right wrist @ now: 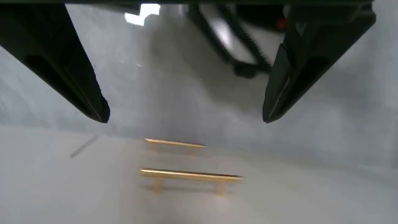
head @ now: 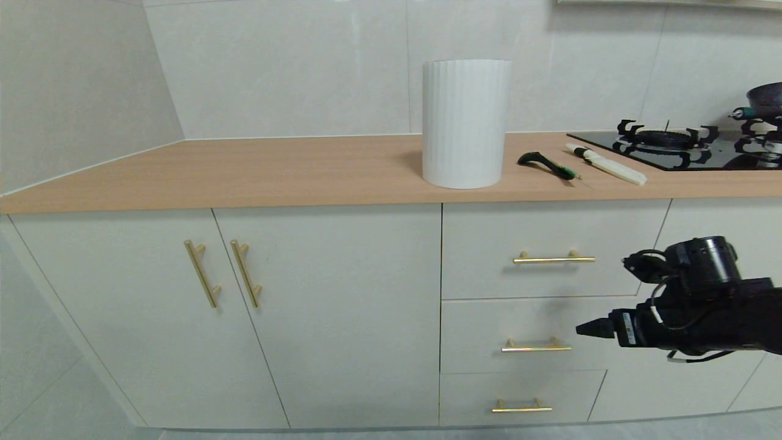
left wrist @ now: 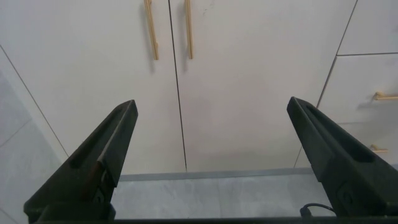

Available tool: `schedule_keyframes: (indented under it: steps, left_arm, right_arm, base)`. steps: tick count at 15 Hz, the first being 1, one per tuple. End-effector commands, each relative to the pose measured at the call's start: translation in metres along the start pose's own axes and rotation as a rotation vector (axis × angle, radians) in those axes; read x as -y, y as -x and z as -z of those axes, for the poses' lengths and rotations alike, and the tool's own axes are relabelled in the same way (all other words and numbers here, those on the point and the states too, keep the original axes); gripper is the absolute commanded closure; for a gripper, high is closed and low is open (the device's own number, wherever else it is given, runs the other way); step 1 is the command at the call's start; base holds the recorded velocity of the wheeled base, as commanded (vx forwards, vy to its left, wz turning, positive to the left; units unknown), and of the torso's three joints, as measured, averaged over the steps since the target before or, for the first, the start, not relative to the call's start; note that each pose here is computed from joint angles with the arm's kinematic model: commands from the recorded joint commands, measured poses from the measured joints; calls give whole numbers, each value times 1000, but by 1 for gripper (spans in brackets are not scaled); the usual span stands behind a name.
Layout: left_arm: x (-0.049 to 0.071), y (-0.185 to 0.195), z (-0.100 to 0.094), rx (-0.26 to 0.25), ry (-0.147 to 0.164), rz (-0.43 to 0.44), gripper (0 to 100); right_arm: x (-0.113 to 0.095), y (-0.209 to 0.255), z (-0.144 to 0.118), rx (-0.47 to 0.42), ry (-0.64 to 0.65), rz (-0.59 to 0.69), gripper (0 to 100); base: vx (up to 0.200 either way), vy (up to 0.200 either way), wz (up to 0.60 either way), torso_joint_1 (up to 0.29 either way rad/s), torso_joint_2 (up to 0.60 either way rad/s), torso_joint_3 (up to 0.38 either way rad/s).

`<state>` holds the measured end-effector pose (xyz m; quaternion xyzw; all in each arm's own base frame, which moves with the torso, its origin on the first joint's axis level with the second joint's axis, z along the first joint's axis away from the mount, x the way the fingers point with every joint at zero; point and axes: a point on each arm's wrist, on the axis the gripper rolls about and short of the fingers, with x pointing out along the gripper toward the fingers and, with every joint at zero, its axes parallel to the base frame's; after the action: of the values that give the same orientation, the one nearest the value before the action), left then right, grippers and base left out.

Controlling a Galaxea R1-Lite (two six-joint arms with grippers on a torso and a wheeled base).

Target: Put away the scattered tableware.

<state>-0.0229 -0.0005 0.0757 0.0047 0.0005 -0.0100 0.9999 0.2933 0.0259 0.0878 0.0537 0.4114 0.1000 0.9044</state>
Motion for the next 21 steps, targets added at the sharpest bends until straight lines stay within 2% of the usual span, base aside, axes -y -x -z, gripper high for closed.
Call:
schedule_keyframes:
  steps: [1, 4, 7, 11, 15, 21]
  left_arm:
    - [0, 0, 0, 0, 0, 0, 0]
    - [0, 0, 0, 0, 0, 0, 0]
    - [0, 0, 0, 0, 0, 0, 0]
    - [0, 0, 0, 0, 0, 0, 0]
    - [0, 0, 0, 0, 0, 0, 0]
    - [0, 0, 0, 0, 0, -2, 0]
  right_arm:
    - [14, -83, 25, -109, -13, 86, 0]
    - [6, -109, 39, -34, 27, 68, 0]
    - [-5, -123, 49, 10, 63, 125, 0]
    - [-10, -130, 49, 77, 75, 134, 0]
    - [-13, -140, 48, 168, 30, 147, 0]
    - [-12, -149, 51, 171, 31, 172, 0]
  base:
    - [0, 0, 0, 0, 0, 0]
    - [0, 0, 0, 0, 0, 0]
    - [0, 0, 0, 0, 0, 0]
    - [0, 0, 0, 0, 0, 0]
    - [0, 0, 0, 0, 0, 0]
    - [0, 0, 0, 0, 0, 0]
